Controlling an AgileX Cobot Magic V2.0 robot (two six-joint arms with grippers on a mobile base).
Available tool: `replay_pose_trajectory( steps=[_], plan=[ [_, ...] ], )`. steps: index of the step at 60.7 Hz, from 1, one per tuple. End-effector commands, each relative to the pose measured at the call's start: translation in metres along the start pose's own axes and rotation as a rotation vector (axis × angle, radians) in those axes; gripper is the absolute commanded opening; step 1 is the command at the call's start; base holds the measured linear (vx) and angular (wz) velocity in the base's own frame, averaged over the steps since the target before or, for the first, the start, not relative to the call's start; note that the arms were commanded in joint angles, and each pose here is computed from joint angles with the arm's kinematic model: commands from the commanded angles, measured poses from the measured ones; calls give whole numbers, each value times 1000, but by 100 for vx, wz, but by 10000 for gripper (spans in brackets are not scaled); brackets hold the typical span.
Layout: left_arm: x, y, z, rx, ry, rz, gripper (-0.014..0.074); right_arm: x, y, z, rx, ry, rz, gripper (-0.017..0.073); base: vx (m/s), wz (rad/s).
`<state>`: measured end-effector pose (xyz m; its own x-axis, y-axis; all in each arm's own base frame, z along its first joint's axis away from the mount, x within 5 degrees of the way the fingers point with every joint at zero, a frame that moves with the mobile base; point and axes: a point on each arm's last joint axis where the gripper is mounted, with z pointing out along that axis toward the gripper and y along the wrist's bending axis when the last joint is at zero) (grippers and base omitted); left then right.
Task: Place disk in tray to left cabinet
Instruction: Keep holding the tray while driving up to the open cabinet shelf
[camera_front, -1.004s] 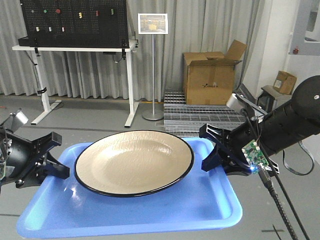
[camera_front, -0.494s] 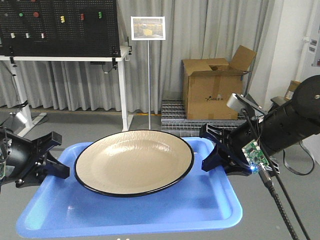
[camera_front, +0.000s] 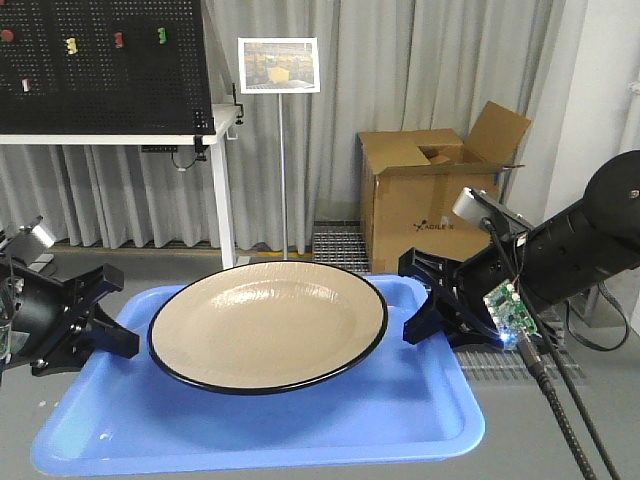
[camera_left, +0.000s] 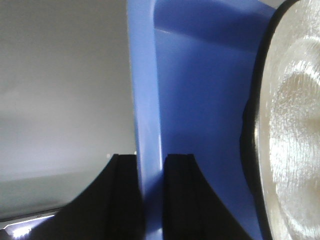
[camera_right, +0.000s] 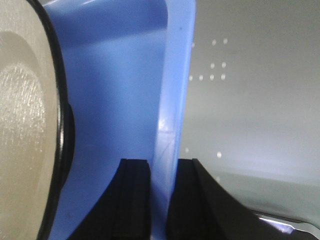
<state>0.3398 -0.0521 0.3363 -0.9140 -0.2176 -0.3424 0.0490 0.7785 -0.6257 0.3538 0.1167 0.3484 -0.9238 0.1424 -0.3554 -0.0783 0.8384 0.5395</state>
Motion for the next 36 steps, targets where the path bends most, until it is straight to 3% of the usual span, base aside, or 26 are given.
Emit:
replay_pose_trajectory(
  steps=[1,36],
  plan=[
    [2,-37,-20,178,-53,-10,0,0,33,-27,-167,-83,-1,-3,66,0],
    [2,-37,-20,177,-54,-10,0,0,33,-27,-166,-85,-1,-3,62,-1]
  ],
)
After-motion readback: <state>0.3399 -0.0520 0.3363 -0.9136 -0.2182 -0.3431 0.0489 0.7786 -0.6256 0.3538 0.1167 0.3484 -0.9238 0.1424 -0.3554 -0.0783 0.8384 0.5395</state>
